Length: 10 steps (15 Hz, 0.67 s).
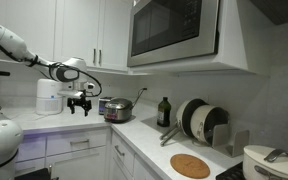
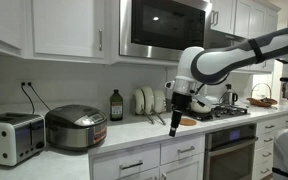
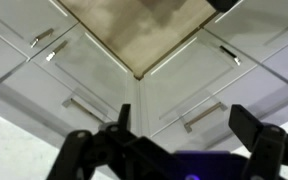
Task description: Open the deep fryer
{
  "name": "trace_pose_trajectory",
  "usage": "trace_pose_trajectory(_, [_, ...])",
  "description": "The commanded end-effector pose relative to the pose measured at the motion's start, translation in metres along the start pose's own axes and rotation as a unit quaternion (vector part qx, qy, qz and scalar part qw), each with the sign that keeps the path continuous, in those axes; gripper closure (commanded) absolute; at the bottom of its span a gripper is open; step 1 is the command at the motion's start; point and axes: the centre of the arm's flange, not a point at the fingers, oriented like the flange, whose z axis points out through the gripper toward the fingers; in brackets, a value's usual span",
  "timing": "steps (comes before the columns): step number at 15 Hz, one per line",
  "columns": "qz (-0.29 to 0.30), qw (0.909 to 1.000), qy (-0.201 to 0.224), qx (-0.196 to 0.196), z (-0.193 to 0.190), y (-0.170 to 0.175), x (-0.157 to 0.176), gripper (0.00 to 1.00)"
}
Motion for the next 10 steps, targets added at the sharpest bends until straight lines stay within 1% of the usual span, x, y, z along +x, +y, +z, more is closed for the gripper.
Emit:
trace_pose_trajectory(1, [0.013, 0.9961, 0.083, -0.024, -0.009, -0.019, 0.028, 0.00])
trace_pose_trajectory(3, [0.016, 0.9917, 0.121, -0.038, -0.014, -0.028, 0.043, 0.00])
trace_pose_trajectory(5, [0.021, 0.9854, 0.161, -0.052, -0.018, -0.037, 0.055, 0.00])
trace_pose_trajectory(10, [0.032, 0.9688, 0.234, -0.074, -0.020, -0.056, 0.086, 0.00])
